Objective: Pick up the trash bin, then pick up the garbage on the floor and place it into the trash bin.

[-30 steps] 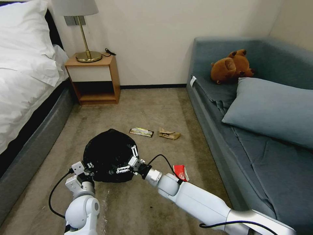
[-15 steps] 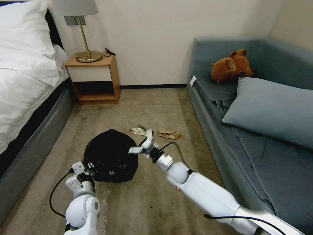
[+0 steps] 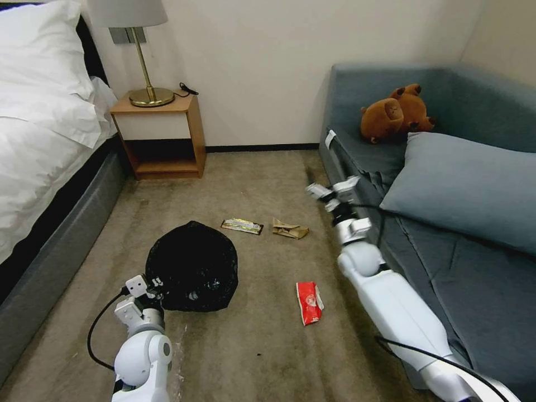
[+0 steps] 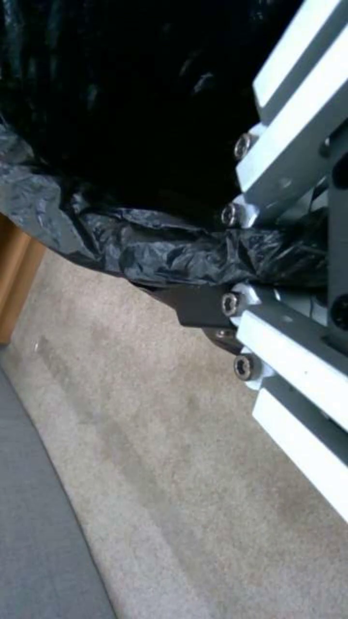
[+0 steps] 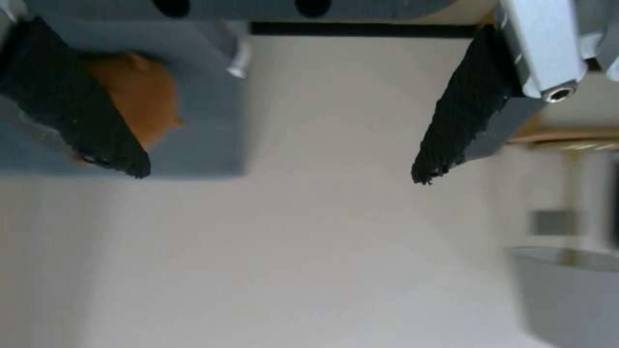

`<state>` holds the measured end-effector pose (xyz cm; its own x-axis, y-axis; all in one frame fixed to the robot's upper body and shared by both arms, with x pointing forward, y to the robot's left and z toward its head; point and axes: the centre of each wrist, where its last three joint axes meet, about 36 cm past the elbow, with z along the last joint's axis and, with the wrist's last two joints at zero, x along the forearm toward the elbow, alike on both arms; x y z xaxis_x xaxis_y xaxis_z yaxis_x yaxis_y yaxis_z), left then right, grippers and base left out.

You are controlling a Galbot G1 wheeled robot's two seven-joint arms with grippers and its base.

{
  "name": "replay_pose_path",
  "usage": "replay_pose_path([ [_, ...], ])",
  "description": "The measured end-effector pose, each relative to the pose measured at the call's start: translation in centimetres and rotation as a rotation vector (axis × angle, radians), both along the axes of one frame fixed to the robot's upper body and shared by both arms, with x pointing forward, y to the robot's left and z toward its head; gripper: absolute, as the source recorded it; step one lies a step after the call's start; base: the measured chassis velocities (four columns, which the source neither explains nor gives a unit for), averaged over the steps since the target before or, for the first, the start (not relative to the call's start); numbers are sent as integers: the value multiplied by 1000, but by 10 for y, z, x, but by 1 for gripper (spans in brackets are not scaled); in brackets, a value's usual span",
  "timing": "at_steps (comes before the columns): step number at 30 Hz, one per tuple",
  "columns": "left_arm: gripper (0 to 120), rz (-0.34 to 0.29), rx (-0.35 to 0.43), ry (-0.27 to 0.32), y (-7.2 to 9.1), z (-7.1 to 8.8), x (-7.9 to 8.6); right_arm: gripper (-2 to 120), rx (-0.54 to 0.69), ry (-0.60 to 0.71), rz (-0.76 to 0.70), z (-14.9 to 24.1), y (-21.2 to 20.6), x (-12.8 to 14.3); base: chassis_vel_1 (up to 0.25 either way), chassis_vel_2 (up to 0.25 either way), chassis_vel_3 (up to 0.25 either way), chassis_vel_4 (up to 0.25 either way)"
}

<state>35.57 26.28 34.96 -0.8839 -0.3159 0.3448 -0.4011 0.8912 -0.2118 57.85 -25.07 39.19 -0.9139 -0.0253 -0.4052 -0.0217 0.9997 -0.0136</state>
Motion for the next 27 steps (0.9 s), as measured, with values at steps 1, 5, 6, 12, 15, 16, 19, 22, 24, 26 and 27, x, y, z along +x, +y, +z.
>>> replay_pose_path([
  [1, 1, -2, 0, 1, -1, 0, 0, 100, 15, 2, -25, 4, -7, 1, 0, 0, 0, 0],
  [5, 1, -9, 1, 5, -3, -1, -2, 100, 74, 22, -97, 18, -25, 0, 0, 0, 0, 0],
  [6, 1, -11, 2, 8, -3, -2, -3, 100, 114, 42, -129, 23, -30, -2, 0, 0, 0, 0],
  [12, 1, -10, 8, 2, -3, -1, -2, 100, 176, 101, -165, 18, -33, -20, 0, 0, 0, 0],
  [15, 1, -5, 10, -3, -1, 1, 0, 100, 161, 81, -152, 12, -30, -25, 0, 0, 0, 0],
  [16, 1, -5, 10, -3, -1, 1, 0, 100, 161, 81, -152, 12, -30, -25, 0, 0, 0, 0],
  [19, 1, -6, 12, -3, -1, 1, 0, 100, 67, 53, -94, 3, -22, -37, 0, 0, 0, 0],
  [22, 1, -5, 12, -2, -1, 0, 0, 100, -10, 42, -59, -5, -18, -49, 0, 0, 0, 0],
  [24, 1, -4, 12, -1, 0, 0, 0, 100, -38, 43, -41, -9, -16, -57, 0, 0, 0, 0],
  [26, 1, -3, 12, -1, 0, 0, 0, 100, -47, 40, -36, -11, -15, -61, 0, 0, 0, 0],
  [27, 1, -3, 11, -1, 0, 0, 0, 100, -54, 32, -34, -13, -11, -66, 0, 0, 0, 0],
])
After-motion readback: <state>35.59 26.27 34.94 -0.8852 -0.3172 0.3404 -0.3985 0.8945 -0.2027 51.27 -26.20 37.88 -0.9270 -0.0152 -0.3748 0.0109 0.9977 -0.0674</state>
